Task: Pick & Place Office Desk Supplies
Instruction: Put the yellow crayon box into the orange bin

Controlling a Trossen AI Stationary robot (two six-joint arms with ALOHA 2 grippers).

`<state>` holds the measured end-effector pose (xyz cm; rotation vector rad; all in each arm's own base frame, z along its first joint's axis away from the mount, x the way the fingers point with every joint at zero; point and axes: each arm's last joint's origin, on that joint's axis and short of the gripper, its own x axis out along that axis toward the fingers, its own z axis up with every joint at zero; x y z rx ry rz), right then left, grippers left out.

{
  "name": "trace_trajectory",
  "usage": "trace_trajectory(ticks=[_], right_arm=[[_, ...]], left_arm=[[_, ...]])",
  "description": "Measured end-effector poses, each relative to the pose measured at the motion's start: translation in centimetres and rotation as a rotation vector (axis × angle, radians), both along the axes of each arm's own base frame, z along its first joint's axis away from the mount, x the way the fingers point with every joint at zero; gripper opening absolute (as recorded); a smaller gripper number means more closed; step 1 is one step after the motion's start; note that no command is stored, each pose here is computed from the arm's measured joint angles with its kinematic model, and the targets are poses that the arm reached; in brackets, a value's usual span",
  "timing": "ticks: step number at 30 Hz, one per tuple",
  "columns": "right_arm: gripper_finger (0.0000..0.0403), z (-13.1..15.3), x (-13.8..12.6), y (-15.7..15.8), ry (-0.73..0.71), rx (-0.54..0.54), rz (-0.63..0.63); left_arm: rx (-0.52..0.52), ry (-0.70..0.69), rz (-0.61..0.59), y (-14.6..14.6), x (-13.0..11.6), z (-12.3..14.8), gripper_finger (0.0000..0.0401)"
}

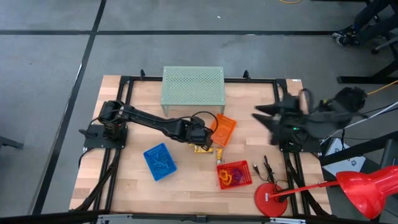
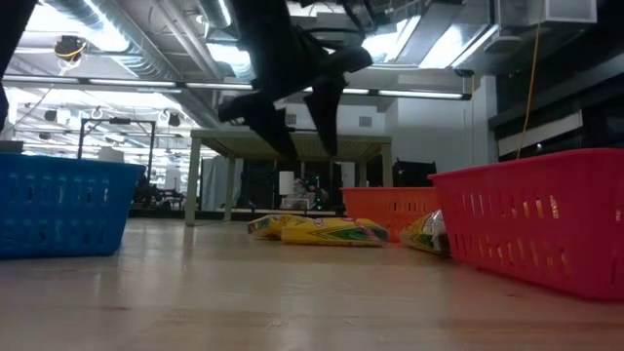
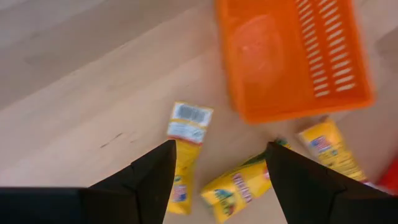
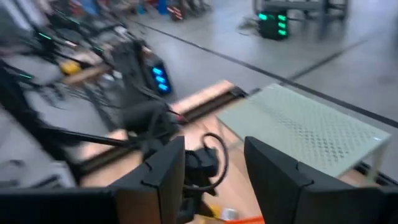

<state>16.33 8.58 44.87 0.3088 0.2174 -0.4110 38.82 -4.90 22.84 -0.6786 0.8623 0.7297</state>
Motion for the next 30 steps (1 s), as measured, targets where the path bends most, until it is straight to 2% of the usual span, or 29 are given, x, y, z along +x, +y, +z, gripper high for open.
trace_trajectory(ticks=[5,9,12,14,17,23,30], right_arm=[[0.0168,-0.2,-4.7,0.4,-0.096,0.018,0.112],[0.0169,-1.4,-6.3,1.3,-0.167,0.028,0.195],[0.0169,-1.7,-7.4,1.5,-0.237,0.078,0.255],[0.0169,-1.6,-7.8,1.6,-0.290,0.108,0.318],[0.0169,-1.2,-8.1,2.1,-0.360,0.098,0.385],[0.0169,-0.7,-8.4,2.2,-0.389,0.047,0.405],[0.0169,-0.8,-8.4,2.2,-0.385,0.037,0.399]], left_arm=[[-0.030,0.003,0.048,0.7,0.7,-1.2,0.0247],[-0.093,0.038,0.075,1.4,1.3,-3.0,0.0247],[-0.111,0.053,0.097,1.6,1.5,-3.6,0.0247],[-0.124,0.064,0.099,1.6,1.6,-4.0,0.0247],[-0.137,0.123,0.098,1.7,1.3,-4.6,0.0247],[-0.118,0.162,0.074,1.7,1.1,-5.0,0.0247],[-0.171,0.216,0.036,1.3,1.6,-7.1,0.0243]])
